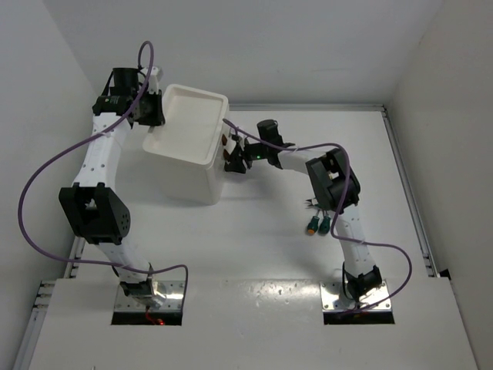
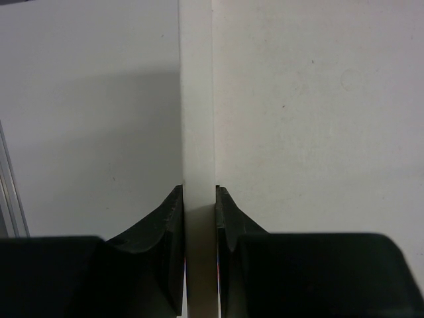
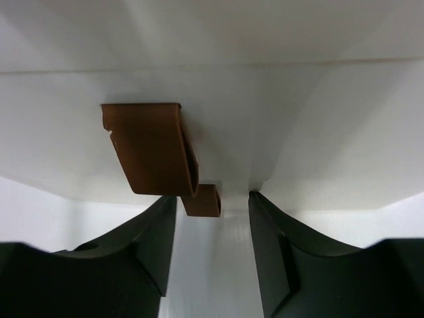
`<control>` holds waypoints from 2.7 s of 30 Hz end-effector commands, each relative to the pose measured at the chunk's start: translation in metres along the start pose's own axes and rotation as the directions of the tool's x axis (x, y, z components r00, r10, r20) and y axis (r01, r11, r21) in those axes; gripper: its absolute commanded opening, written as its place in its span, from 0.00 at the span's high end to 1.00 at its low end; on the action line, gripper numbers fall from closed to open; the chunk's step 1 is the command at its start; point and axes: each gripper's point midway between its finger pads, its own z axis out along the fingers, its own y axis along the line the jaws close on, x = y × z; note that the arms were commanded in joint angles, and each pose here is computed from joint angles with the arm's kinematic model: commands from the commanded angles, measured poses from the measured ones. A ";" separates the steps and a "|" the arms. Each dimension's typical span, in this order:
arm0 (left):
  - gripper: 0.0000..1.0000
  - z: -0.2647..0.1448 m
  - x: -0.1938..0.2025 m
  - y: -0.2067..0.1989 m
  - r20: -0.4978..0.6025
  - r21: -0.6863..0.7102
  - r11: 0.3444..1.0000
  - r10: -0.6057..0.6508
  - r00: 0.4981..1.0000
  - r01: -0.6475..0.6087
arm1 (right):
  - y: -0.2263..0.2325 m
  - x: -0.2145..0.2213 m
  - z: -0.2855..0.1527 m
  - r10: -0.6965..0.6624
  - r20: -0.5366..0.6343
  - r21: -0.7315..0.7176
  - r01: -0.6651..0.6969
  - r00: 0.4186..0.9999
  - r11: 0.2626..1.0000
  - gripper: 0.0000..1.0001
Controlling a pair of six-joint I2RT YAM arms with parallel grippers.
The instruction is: Sort the tools into containers
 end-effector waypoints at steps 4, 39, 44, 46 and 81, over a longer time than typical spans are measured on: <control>1.00 0.033 0.043 -0.030 -0.159 0.093 0.993 -0.051 0.986 0.067 | 0.028 -0.032 0.020 -0.145 0.051 -0.043 0.147 0.988 0.988 0.61; 1.00 0.031 0.050 -0.024 -0.162 0.048 0.996 -0.070 0.984 0.079 | 0.001 -0.017 -0.121 0.083 -0.026 0.203 -0.076 0.996 0.976 1.00; 1.00 0.029 0.052 -0.025 -0.162 0.048 0.996 -0.070 0.984 0.079 | -0.008 -0.013 -0.142 0.113 -0.042 0.250 -0.100 0.993 0.963 1.00; 1.00 0.025 0.049 -0.025 -0.154 0.048 0.996 -0.069 0.986 0.077 | -0.007 -0.012 -0.148 0.137 -0.049 0.255 -0.120 0.989 0.959 1.00; 0.37 0.016 0.033 -0.063 -0.085 0.149 0.987 0.065 0.994 -0.052 | 0.046 0.033 -0.361 0.028 -0.467 0.173 0.060 0.884 0.983 0.50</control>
